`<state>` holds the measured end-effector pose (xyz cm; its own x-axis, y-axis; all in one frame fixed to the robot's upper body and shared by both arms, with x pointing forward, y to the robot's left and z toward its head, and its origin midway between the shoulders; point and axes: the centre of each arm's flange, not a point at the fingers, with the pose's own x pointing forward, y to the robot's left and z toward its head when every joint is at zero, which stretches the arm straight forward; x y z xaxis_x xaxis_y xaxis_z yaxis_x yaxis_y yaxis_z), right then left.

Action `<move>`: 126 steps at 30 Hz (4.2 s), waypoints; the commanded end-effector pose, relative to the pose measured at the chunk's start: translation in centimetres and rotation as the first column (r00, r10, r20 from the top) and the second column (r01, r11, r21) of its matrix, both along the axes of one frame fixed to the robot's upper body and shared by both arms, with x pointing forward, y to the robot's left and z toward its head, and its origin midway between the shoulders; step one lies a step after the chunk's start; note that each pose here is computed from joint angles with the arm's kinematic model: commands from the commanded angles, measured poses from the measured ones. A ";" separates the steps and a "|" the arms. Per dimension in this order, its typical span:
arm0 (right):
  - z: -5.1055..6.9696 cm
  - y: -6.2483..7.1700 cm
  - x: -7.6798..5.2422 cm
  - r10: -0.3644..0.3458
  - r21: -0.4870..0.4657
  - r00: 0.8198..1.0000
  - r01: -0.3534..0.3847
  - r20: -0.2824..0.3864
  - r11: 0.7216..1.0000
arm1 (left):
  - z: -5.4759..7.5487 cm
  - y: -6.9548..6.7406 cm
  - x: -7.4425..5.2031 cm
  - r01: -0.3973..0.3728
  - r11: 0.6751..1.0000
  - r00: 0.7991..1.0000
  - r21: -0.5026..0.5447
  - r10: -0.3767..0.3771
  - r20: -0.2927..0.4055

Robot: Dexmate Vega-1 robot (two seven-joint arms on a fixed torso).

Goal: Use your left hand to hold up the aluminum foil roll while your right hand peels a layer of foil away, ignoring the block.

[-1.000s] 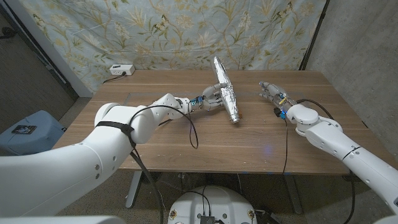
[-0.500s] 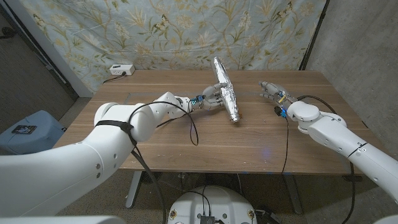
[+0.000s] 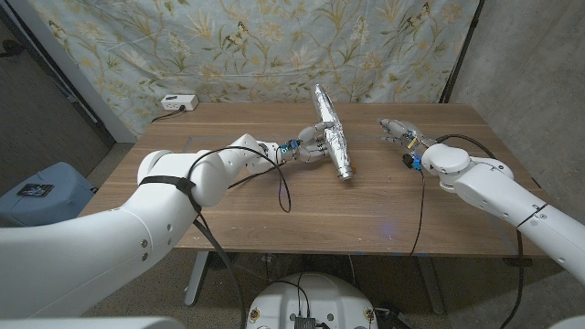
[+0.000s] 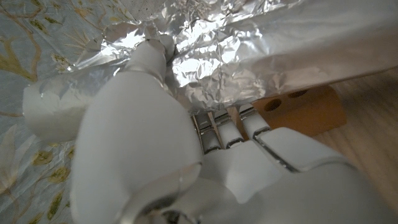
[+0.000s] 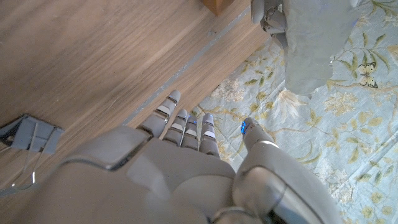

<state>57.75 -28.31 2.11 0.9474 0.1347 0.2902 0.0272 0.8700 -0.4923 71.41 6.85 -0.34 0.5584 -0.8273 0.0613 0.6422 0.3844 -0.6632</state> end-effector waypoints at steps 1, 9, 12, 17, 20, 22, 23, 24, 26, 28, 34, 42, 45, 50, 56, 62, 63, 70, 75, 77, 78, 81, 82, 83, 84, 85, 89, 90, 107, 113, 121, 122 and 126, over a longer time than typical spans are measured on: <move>0.7 1.3 -1.3 -0.002 -0.038 1.000 0.001 -0.018 0.999 | -0.2 0.3 -0.3 0.025 1.000 0.999 0.001 -0.025 -0.028; 1.0 2.2 -2.1 0.020 -0.063 1.000 -0.021 -0.014 0.998 | -0.5 0.8 -0.6 0.048 0.999 0.998 0.016 -0.047 -0.051; 1.1 2.4 -2.3 0.024 -0.071 1.000 -0.025 -0.009 0.997 | -0.6 1.0 -0.7 0.058 0.998 0.997 0.021 -0.056 -0.059; 1.1 2.8 -3.0 0.034 -0.081 0.999 -0.034 -0.006 0.996 | -0.7 1.3 -0.9 0.069 0.997 0.995 0.023 -0.068 -0.072; 1.3 3.0 -3.5 0.034 -0.103 0.999 -0.034 -0.004 0.994 | -0.8 1.3 -1.0 0.073 0.997 0.994 0.022 -0.071 -0.081; 1.4 3.2 -3.8 0.027 -0.115 1.000 -0.027 -0.004 0.993 | -0.9 1.3 -1.0 0.076 0.997 0.994 0.030 -0.074 -0.082; 1.5 3.3 -4.0 0.024 -0.122 1.000 -0.024 -0.003 0.992 | -1.0 1.3 -1.1 0.079 0.997 0.993 0.027 -0.076 -0.087; 1.6 3.3 -4.1 0.024 -0.131 1.000 -0.024 -0.001 0.991 | -1.0 1.3 -1.1 0.082 0.996 0.993 0.028 -0.079 -0.089; 1.7 3.4 -4.4 0.023 -0.139 1.000 -0.022 0.004 0.990 | -1.1 1.2 -1.2 0.087 0.996 0.992 0.028 -0.084 -0.093; 1.8 3.6 -4.6 0.025 -0.152 1.000 -0.023 0.007 0.988 | -1.1 1.2 -1.3 0.091 0.995 0.991 0.026 -0.088 -0.098; 2.1 4.0 -5.4 0.012 -0.176 1.000 -0.008 0.021 0.984 | -1.1 1.1 -1.4 0.106 0.994 0.990 0.026 -0.103 -0.101; 2.4 4.7 -6.0 0.002 -0.204 0.999 0.006 0.041 0.979 | -1.3 0.8 -1.7 0.123 0.992 0.986 0.027 -0.120 -0.112; 2.5 4.9 -6.2 -0.003 -0.220 0.999 0.013 0.046 0.975 | -1.3 0.7 -1.8 0.126 0.992 0.986 0.027 -0.122 -0.116; 2.6 5.2 -6.5 -0.014 -0.238 0.999 0.024 0.044 0.971 | -1.4 0.6 -1.7 0.118 0.993 0.987 0.027 -0.114 -0.115; 2.8 5.7 -6.8 -0.016 -0.259 0.999 0.025 0.038 0.966 | -1.3 0.6 -1.5 0.106 0.994 0.988 0.027 -0.102 -0.115; 3.2 6.3 -7.0 -0.012 -0.284 0.999 0.023 0.038 0.959 | -1.2 0.6 -1.3 0.088 0.996 0.990 0.032 -0.084 -0.111; 3.3 6.4 -7.1 -0.012 -0.289 0.999 0.023 0.039 0.957 | -1.2 0.6 -1.3 0.086 0.996 0.990 0.031 -0.082 -0.111; 3.6 7.1 -7.3 -0.022 -0.321 0.999 0.033 0.037 0.946 | -0.7 0.7 -1.1 0.076 0.996 0.992 0.043 -0.071 -0.104; 3.9 7.6 -7.5 -0.027 -0.349 0.999 0.039 0.037 0.936 | -0.5 0.7 -1.1 0.070 0.997 0.993 0.043 -0.065 -0.102; 4.0 7.8 -7.6 -0.025 -0.355 0.999 0.034 0.031 0.934 | -0.4 0.7 -1.0 0.067 0.997 0.993 0.044 -0.062 -0.100; 4.1 7.9 -7.6 -0.022 -0.358 0.999 0.032 0.030 0.933 | -0.4 0.7 -1.0 0.066 0.997 0.993 0.044 -0.061 -0.099; 4.1 8.1 -7.8 -0.019 -0.367 0.999 0.029 0.029 0.930 | -0.3 0.7 -1.0 0.064 0.997 0.994 0.041 -0.060 -0.096; 4.1 8.2 -7.8 -0.017 -0.368 0.999 0.026 0.029 0.929 | -0.3 0.6 -1.0 0.063 0.997 0.994 0.042 -0.059 -0.094; 4.1 8.3 -7.9 -0.016 -0.371 0.999 0.025 0.028 0.928 | -0.3 0.6 -1.0 0.061 0.997 0.994 0.042 -0.057 -0.092; 4.1 8.3 -7.9 -0.016 -0.374 0.999 0.025 0.028 0.927 | -0.3 0.6 -0.9 0.058 0.997 0.994 0.042 -0.054 -0.093; 4.1 8.4 -7.9 -0.015 -0.376 1.000 0.024 0.028 0.926 | -0.3 0.5 -0.9 0.055 0.998 0.994 0.041 -0.051 -0.093; 4.2 8.8 -8.1 -0.016 -0.396 1.000 0.026 0.027 0.918 | -0.3 0.4 -0.7 0.040 0.998 0.995 0.043 -0.036 -0.088; 4.3 8.9 -8.1 -0.019 -0.400 0.999 0.029 0.028 0.916 | -0.2 0.4 -0.7 0.037 0.998 0.996 0.041 -0.034 -0.087; 5.2 10.6 -8.7 -0.022 -0.455 0.999 0.035 0.033 0.890 | 0.2 0.0 -0.5 0.012 0.999 0.996 0.041 -0.009 -0.089; 5.5 11.1 -8.7 -0.012 -0.473 1.000 0.021 0.023 0.881 | 1.1 -0.2 -0.4 0.002 0.999 0.996 0.040 0.002 -0.092; 5.7 11.6 -8.7 -0.013 -0.482 0.999 0.029 0.035 0.876 | 1.1 -0.6 -0.4 -0.002 0.999 0.997 0.039 0.005 -0.083; 5.7 11.6 -8.7 -0.014 -0.484 0.999 0.031 0.038 0.875 | 1.1 -0.6 -0.4 -0.001 0.999 0.997 0.040 0.005 -0.083; 5.8 11.6 -8.5 -0.026 -0.478 0.999 0.042 0.041 0.877 | 1.1 -0.8 -0.5 0.005 0.999 0.996 0.041 -0.001 -0.084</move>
<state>49.10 -17.01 7.57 0.9432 0.2482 0.2206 0.0555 0.5370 -0.8418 71.03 6.62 0.51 0.5602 -0.8280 -0.0231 0.5827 0.4138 -0.6995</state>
